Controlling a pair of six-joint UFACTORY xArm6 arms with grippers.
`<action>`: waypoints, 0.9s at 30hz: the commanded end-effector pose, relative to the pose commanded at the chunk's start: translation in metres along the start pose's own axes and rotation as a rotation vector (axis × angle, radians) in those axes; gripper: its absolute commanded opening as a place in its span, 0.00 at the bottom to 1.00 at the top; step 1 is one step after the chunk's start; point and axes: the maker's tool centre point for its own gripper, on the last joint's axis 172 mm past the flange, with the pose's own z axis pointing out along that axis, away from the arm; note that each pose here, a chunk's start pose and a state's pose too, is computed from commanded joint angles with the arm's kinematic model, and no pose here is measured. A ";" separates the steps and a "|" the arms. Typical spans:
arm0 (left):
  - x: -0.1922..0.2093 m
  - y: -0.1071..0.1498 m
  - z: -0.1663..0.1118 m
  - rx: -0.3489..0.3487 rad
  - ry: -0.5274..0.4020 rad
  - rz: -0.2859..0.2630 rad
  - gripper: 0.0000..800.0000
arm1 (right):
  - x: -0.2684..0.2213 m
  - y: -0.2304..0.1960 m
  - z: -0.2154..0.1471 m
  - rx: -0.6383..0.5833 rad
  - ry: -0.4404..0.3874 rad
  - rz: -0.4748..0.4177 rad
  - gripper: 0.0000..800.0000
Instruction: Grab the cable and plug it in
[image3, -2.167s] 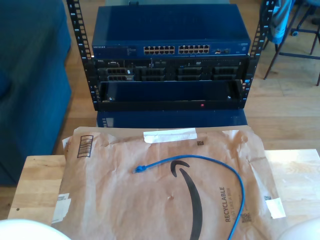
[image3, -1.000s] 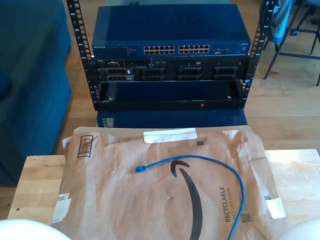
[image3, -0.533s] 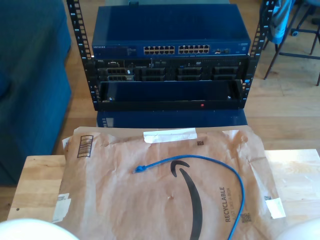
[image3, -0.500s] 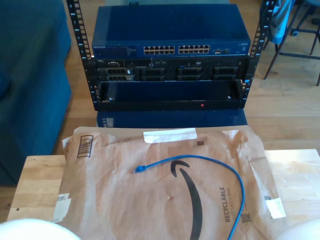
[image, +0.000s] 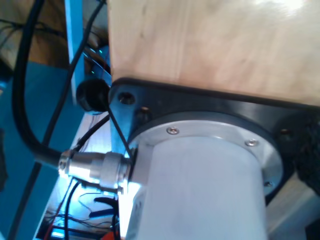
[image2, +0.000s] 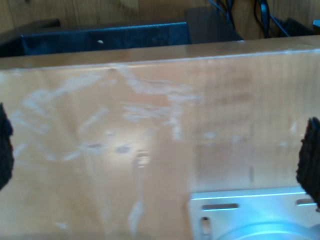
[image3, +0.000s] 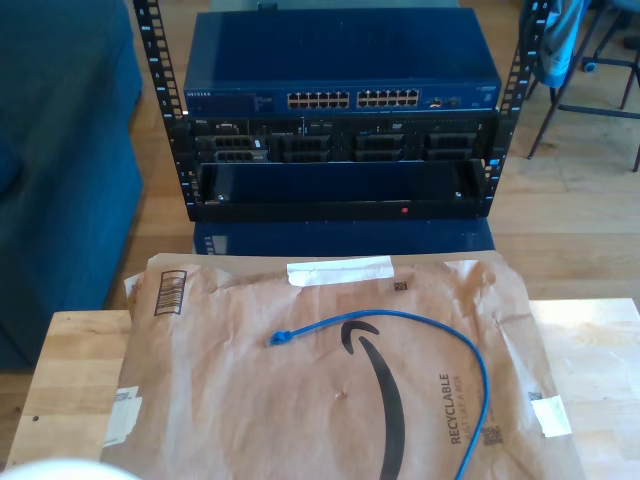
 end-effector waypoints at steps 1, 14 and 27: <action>0.000 0.005 -0.011 0.016 0.010 -0.012 1.00 | -0.002 -0.007 -0.004 -0.001 0.002 0.007 0.99; -0.062 0.138 -0.085 0.071 0.155 0.000 1.00 | -0.039 -0.134 -0.053 -0.059 -0.010 -0.001 0.97; -0.131 0.227 -0.092 0.128 0.276 0.003 1.00 | -0.210 -0.243 -0.053 -0.180 0.013 -0.097 0.98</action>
